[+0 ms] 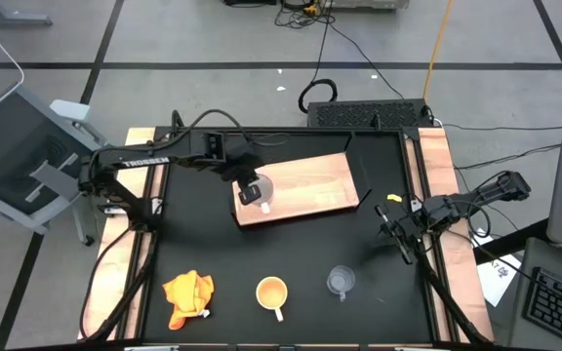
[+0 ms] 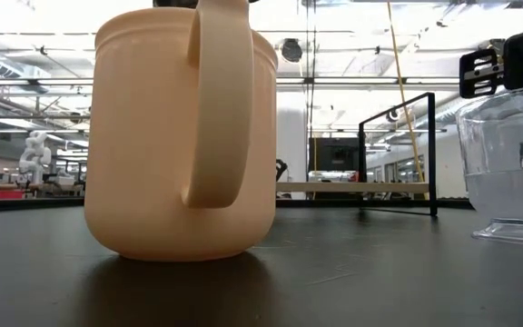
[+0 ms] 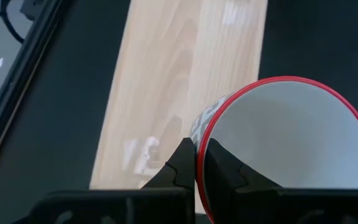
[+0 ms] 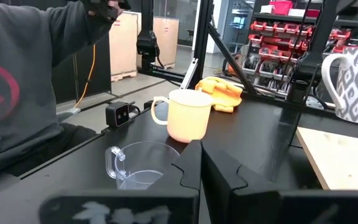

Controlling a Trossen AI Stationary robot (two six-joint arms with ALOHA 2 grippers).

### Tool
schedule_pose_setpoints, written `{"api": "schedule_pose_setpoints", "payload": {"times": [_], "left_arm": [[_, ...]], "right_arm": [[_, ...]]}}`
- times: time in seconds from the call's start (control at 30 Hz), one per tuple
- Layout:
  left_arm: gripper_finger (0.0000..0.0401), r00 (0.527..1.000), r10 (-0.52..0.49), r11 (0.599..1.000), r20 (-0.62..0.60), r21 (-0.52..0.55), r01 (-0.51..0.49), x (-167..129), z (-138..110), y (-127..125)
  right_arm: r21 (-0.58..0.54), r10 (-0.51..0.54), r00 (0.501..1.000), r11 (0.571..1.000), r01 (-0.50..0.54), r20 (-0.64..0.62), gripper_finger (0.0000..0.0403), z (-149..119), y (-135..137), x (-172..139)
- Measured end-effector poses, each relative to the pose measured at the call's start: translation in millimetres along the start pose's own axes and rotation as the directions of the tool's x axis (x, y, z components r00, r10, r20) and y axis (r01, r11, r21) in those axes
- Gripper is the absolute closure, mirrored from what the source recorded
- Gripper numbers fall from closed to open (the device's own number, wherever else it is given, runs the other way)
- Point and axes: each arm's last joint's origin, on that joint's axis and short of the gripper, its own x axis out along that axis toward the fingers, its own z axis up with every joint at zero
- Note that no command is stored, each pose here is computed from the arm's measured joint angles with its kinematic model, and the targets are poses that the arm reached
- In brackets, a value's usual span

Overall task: Stack small to large cups/mugs on shelf
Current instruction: Put the gray patterned mug on the shelf

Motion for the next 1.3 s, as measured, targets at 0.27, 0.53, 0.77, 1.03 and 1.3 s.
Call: {"api": "schedule_pose_setpoints", "payload": {"times": [0.27, 0.53, 0.77, 1.03, 1.3], "left_arm": [[0.0388, 0.999, -0.035, 0.999, -0.029, 0.015, 0.036, 13, 3, 2], [0.0388, 0.996, -0.037, 0.999, -0.079, 0.017, 0.038, 33, 1, 8], [0.0388, 0.995, -0.024, 1.000, -0.092, 0.003, 0.024, 46, -5, 15], [0.0388, 0.994, -0.020, 1.000, -0.110, -0.001, 0.020, 56, -12, 16], [0.0388, 0.993, -0.016, 1.000, -0.120, -0.009, 0.015, 60, -16, 17]], "right_arm": [[0.000, 0.000, 1.000, 1.000, 0.000, 0.000, 0.0403, 0, 0, 0], [0.001, 0.000, 1.000, 1.000, 0.000, -0.009, 0.0403, -1, 0, 0], [0.000, 0.001, 1.000, 1.000, -0.001, -0.011, 0.0403, -1, 0, 1], [-0.001, 0.001, 1.000, 1.000, -0.001, -0.011, 0.0403, -1, 0, 1], [-0.001, 0.000, 1.000, 1.000, 0.000, -0.011, 0.0403, -1, 0, 1]]}}
